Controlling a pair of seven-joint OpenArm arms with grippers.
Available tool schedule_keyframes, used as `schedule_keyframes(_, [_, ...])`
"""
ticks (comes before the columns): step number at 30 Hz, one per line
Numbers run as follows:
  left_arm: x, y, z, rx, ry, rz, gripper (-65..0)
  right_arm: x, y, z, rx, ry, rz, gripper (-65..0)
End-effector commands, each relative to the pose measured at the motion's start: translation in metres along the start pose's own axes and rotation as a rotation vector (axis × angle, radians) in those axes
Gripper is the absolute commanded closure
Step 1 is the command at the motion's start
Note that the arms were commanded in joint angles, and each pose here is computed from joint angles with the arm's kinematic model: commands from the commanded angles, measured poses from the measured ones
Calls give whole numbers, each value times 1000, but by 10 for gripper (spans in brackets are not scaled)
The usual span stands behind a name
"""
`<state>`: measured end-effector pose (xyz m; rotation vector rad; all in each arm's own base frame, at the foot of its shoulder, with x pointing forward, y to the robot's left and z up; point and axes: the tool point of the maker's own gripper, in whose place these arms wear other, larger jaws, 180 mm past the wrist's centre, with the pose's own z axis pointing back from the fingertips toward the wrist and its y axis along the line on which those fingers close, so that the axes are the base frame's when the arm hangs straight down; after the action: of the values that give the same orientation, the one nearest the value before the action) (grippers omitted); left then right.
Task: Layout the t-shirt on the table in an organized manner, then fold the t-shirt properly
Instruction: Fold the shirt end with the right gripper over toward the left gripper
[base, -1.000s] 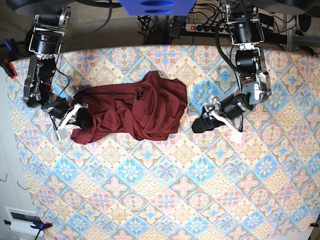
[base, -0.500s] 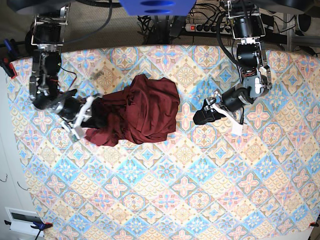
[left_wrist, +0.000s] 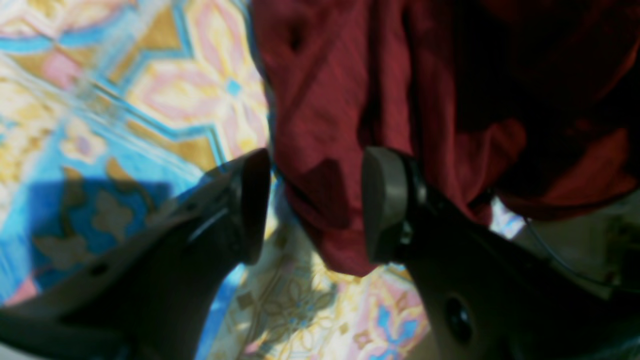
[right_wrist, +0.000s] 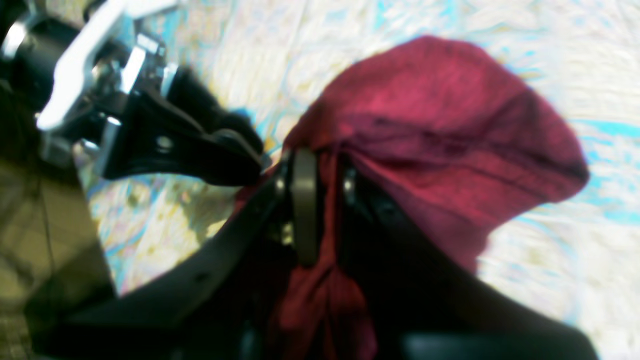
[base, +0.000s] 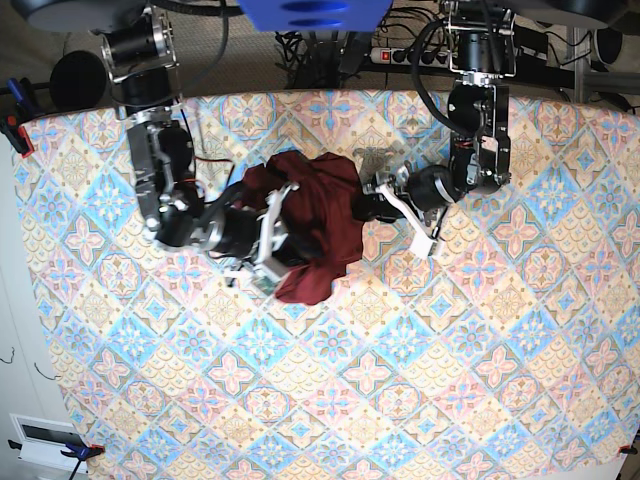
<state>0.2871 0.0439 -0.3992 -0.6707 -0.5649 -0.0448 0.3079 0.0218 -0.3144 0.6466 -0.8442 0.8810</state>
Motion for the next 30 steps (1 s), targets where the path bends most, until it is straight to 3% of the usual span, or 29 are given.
schedule_keyframes(1, [13, -9, -1, -17, -38, -18, -276, 27, 4, -3, 18, -66, 48, -2])
schedule_keyframes(6, [10, -11, -7, 5, -32, -28, -276, 26, 17, -38, 44, 19, 126, -17])
schedule_keyframes(10, [10, -12, -6, 1, -34, -24, -276, 20, 18, -52, 24, 50, 196, -124])
schedule_keyframes(14, [9, -12, -6, 1, -33, -23, -276, 35, 17, -46, -1, 12, 240, -260])
schedule_keyframes(18, [10, -18, 0, -12, -50, -28, -276, 56, -1, -9, -87, -45, 311, -285])
schedule_keyframes(24, [27, -4, 39, 5, -150, -13, -276, 38, -29, 34, -182, -101, 178, -285])
schedule_keyframes(30, [46, 19, 58, 52, -206, 1, -276, 10, -56, 45, -244, -65, 69, -285])
